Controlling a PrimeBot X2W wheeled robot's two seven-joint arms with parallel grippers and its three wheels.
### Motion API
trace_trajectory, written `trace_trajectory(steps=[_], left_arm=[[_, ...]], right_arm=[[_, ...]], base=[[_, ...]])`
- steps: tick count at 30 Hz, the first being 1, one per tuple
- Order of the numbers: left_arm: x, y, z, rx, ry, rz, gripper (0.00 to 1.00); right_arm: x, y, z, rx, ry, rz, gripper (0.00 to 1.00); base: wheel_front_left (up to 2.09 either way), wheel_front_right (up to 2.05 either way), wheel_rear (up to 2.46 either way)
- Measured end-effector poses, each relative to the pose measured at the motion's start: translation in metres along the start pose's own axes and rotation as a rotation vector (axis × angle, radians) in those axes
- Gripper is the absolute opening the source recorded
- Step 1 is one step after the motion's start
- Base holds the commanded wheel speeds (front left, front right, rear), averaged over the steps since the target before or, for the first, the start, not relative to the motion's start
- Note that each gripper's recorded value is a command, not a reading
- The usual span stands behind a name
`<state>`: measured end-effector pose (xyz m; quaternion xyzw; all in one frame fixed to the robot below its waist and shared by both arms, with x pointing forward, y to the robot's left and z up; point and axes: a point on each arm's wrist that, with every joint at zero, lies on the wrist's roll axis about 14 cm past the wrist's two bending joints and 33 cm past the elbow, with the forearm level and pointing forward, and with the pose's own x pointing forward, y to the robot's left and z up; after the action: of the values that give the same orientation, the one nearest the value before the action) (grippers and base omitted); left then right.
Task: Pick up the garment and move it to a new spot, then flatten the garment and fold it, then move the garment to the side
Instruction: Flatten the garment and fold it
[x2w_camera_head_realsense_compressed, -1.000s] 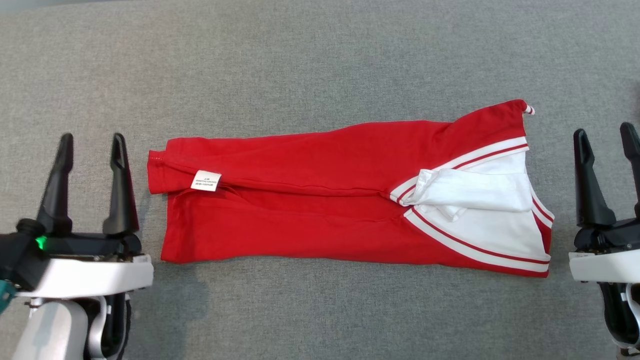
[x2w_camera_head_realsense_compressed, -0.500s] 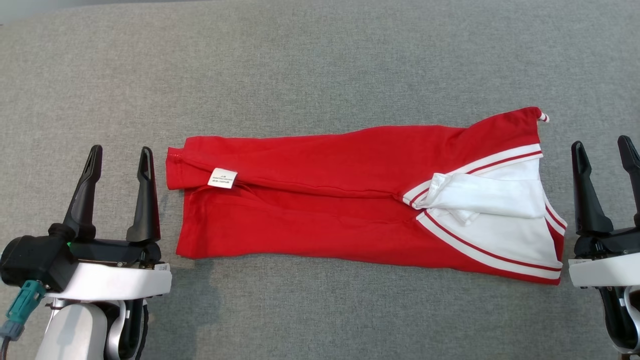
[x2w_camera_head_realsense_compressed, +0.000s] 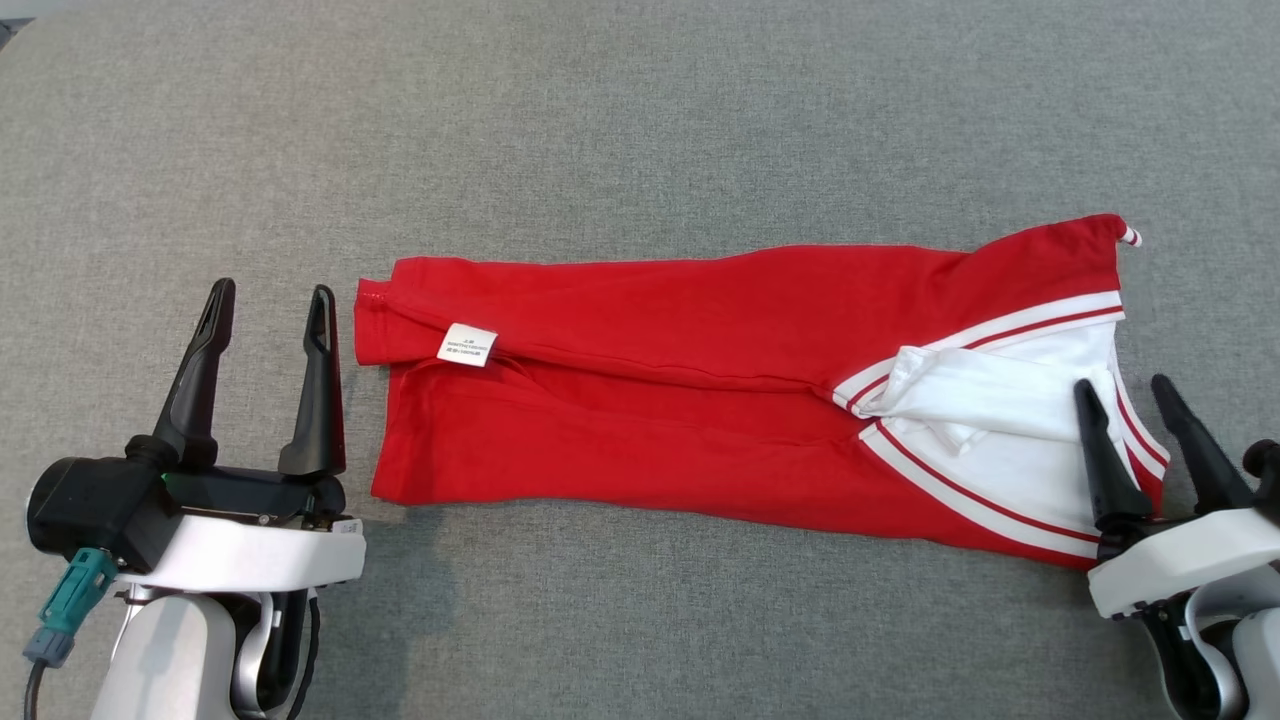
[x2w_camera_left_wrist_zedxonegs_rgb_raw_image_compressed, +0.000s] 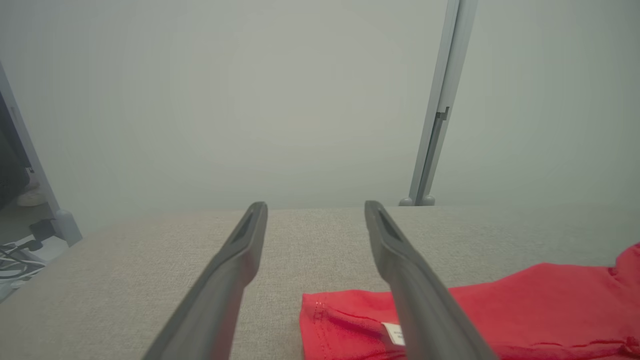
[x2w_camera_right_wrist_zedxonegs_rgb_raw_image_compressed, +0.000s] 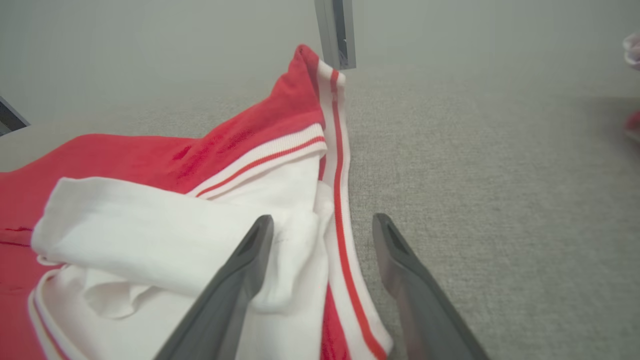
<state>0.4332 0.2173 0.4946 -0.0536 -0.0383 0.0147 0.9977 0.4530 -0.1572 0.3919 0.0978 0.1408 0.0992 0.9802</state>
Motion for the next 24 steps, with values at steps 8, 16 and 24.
trace_trajectory(steps=[8, 16, 24], left_arm=[[0.000, 0.002, -0.004, 0.004, 0.007, 0.004, 1.00], [0.005, 0.001, -0.006, 0.003, 0.005, 0.006, 1.00], [0.012, -0.010, -0.007, 0.004, -0.003, -0.027, 1.00]], right_arm=[[0.009, 0.009, -0.027, 0.060, 0.080, 0.019, 0.36], [0.010, 0.000, -0.026, 0.061, 0.075, 0.013, 0.00], [-0.012, -0.074, -0.001, 0.000, 0.015, -0.150, 0.00]], base=[[0.00, 0.00, 0.00], [0.00, 0.00, 0.00], [0.00, 0.00, 0.00]])
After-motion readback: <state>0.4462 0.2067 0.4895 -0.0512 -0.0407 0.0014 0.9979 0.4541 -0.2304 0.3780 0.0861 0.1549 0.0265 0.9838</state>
